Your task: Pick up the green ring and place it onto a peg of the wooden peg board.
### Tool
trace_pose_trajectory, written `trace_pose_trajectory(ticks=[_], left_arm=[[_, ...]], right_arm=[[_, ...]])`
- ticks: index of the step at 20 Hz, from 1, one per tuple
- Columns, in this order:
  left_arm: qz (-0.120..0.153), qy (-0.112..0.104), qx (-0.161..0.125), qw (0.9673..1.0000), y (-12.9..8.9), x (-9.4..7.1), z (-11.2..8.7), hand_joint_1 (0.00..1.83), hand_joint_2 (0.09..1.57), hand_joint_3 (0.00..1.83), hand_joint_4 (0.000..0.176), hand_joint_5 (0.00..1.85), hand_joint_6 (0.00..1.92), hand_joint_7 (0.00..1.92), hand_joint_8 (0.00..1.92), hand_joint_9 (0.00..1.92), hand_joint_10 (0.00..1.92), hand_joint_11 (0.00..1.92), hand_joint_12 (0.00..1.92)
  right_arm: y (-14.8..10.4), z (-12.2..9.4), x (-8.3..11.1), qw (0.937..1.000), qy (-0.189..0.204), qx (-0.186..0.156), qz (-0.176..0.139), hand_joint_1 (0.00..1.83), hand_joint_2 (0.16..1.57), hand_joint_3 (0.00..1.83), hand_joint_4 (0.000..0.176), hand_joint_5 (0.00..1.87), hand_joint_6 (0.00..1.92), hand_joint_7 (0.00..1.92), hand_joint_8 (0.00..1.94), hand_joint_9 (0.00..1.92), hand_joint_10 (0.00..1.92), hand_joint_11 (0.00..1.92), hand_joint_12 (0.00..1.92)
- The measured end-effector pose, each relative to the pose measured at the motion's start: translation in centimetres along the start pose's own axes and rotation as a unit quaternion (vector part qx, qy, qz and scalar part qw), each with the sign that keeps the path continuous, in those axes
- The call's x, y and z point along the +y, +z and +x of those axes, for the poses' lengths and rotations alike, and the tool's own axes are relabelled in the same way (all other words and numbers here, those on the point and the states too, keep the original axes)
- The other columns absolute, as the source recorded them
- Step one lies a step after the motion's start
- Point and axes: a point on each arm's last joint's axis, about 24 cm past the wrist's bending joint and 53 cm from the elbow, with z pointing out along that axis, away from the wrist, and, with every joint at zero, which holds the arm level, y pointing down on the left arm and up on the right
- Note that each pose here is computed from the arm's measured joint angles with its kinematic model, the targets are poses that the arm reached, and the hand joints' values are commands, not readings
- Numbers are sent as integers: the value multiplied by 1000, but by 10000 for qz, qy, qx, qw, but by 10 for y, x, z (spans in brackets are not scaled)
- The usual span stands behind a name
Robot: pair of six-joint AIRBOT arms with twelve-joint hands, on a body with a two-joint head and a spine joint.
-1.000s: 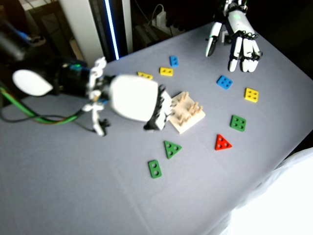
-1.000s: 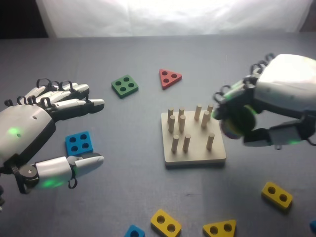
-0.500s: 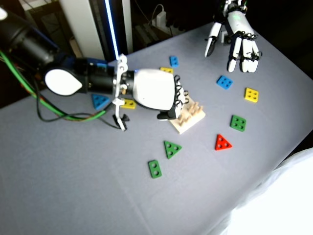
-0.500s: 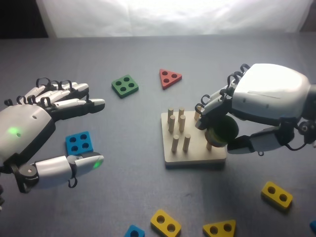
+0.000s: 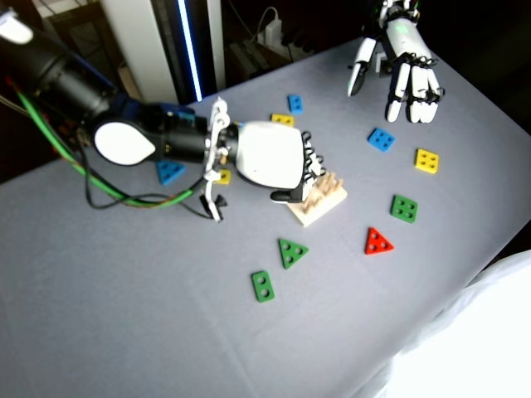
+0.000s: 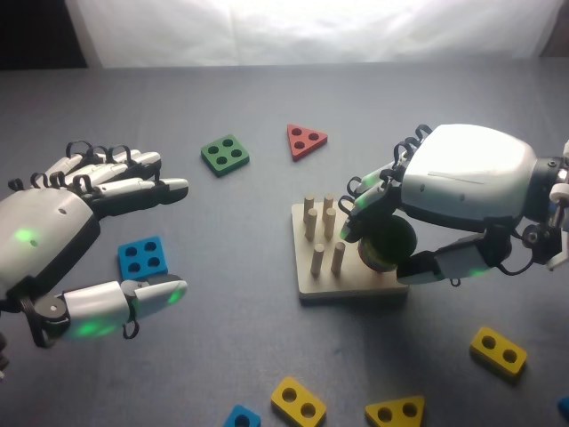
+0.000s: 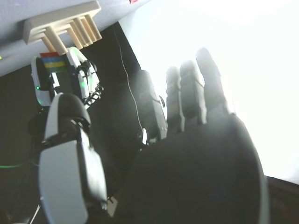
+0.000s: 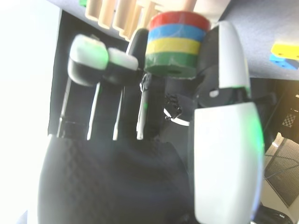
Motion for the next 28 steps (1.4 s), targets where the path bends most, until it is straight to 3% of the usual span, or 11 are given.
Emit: trace_pose_trajectory(ticks=[4, 8, 10, 11, 13, 20, 21, 24, 25, 26, 28], left_arm=[[-3, -13, 3, 10000, 0, 0, 0, 698, 1026, 0, 74, 549, 2, 266, 2, 249, 5, 0, 691], [-5, -24, 0, 10000, 0, 0, 0, 691, 1031, 1, 79, 543, 1, 264, 1, 242, 2, 0, 700], [-8, -39, -2, 10000, 0, 0, 0, 717, 1028, 0, 66, 560, 6, 267, 1, 252, 5, 0, 714], [-9, -40, -1, 10000, 0, 0, 0, 690, 1039, 1, 73, 552, 2, 263, 0, 244, 1, 0, 687], [-21, -54, -7, 10000, 0, 1, 0, 715, 1039, 0, 60, 566, 1, 262, 0, 229, 0, 0, 627], [-32, -52, 3, 10000, -1, 2, 0, 730, 1041, 0, 52, 569, 0, 243, 0, 229, 4, 0, 610], [-28, -52, -1, 10000, -1, 2, 0, 723, 1046, 0, 52, 564, 1, 243, 2, 224, 2, 0, 622], [2, -79, -29, 10000, -1, 0, -1, 798, 1037, 0, 35, 568, 0, 243, 0, 209, 0, 0, 661], [39, -110, -73, 9999, -2, -1, -3, 822, 1040, 0, 11, 586, 3, 270, 4, 245, 8, 0, 768], [88, -186, -145, 9997, -3, -3, -7, 755, 1068, 4, 0, 610, 3, 332, 8, 296, 11, 0, 848], [217, -318, -265, 9989, -5, -8, -13, 762, 1080, 2, 0, 605, 0, 339, 3, 269, 3, 0, 723]], right_arm=[[1, 1, 0, 10000, 24, 3, 7, 1222, 1223, 1, 0, 881, 880, 721, 1652, 918, 1815, 1029, 1886], [2, 3, 1, 10000, 42, 19, 1, 1240, 1182, 0, 0, 918, 824, 822, 1484, 970, 1363, 982, 1551], [2, 4, 4, 10000, 59, 27, -22, 1191, 1212, 3, 0, 802, 1080, 796, 1459, 768, 1273, 779, 1576], [2, 4, 4, 10000, 71, 31, -27, 1130, 1123, 0, 0, 689, 551, 645, 862, 687, 1152, 679, 1509], [2, 6, 6, 9999, 142, 55, -36, 1118, 1048, 0, 0, 767, 18, 602, 275, 540, 822, 449, 1275], [-4, -5, 14, 9995, 249, -116, -159, 1086, 1054, 0, 5, 738, 0, 630, 13, 608, 153, 284, 1043], [-4, -6, 17, 9993, 284, -146, -198, 1082, 1047, 0, 7, 742, 1, 635, 9, 656, 160, 278, 1209], [-15, -22, 25, 9978, 413, -396, -331, 1071, 1050, 0, 44, 722, 0, 625, 2, 590, 102, 167, 1124], [-24, -34, 25, 9961, 518, -613, -377, 962, 1049, 0, 53, 756, 6, 666, 12, 669, 122, 171, 1308], [-37, -53, 21, 9922, 694, -962, -389, 974, 1069, 3, 4, 774, 1, 704, 11, 648, 77, 139, 1188], [-57, -76, 11, 9847, 927, -1437, -337, 976, 1117, 4, 0, 734, 1, 709, 8, 623, 46, 150, 967]])
